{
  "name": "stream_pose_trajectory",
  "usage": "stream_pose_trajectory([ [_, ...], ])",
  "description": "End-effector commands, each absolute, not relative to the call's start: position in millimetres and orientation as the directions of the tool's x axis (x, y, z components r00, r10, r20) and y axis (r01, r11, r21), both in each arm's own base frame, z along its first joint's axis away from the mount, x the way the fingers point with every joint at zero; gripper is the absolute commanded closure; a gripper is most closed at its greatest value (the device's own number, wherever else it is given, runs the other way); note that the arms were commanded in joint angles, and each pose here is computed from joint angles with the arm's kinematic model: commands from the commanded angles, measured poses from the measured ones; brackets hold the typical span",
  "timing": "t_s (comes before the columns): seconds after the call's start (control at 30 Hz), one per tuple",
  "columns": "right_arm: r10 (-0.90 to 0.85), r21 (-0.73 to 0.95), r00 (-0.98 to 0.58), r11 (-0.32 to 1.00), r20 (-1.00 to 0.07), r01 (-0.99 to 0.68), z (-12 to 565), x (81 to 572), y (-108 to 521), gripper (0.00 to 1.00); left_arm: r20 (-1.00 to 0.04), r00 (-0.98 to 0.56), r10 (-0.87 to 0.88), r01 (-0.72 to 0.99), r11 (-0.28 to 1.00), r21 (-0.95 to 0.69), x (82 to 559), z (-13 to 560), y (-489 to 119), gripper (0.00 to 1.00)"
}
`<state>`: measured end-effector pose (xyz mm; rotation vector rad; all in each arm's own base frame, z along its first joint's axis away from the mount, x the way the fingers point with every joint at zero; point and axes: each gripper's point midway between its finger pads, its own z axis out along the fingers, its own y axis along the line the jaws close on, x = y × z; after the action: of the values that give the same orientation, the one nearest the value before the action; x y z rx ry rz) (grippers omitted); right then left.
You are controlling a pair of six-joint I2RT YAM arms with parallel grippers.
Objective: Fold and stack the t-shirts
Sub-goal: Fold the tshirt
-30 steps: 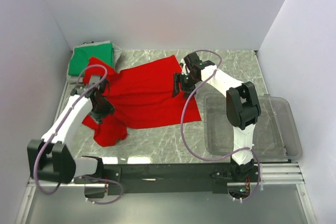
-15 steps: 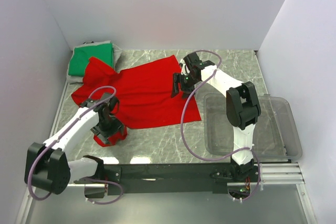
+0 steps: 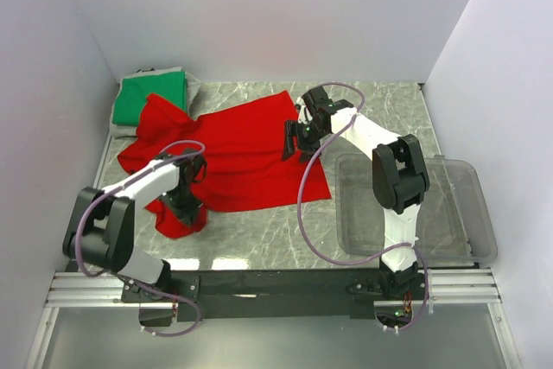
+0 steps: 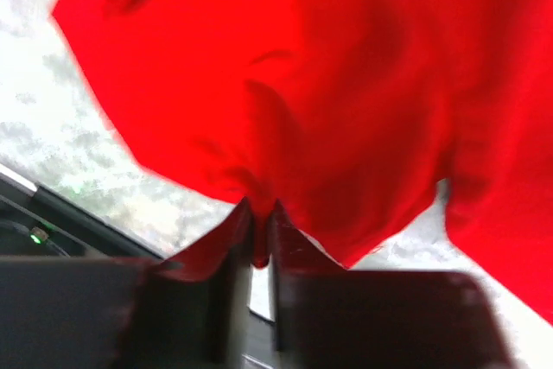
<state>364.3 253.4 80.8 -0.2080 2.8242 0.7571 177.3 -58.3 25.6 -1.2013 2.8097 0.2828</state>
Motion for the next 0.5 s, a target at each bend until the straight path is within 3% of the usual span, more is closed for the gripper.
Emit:
stream_pose_trajectory([
  [0.0, -0.084, 0.464, -0.960, 0.862, -0.268, -0.205, 90.1, 368.3, 248.3, 0.30, -0.227, -0.728, -0.646, -0.679, 0.727, 0.108, 216.1, 38.0, -55.8, 0.94],
  [0.03, -0.084, 0.461, -0.960, 0.864, -0.267, -0.203, 90.3, 368.1, 246.9, 0.30, -0.235, -0.736, -0.635, -0.669, 0.736, 0.107, 222.1, 40.4, -56.1, 1.00],
  [0.3, -0.089, 0.437, -0.960, 0.877, -0.264, -0.202, 91.0, 367.9, 241.7, 0.30, -0.263, -0.859, -0.439, -0.492, 0.850, 0.190, 302.8, 56.3, -62.1, 1.00],
  [0.47, -0.096, 0.433, -0.964, 0.879, -0.247, -0.198, 89.0, 363.6, 240.4, 0.30, -0.284, -0.880, -0.381, -0.452, 0.855, 0.253, 333.5, 67.7, -58.8, 0.74],
])
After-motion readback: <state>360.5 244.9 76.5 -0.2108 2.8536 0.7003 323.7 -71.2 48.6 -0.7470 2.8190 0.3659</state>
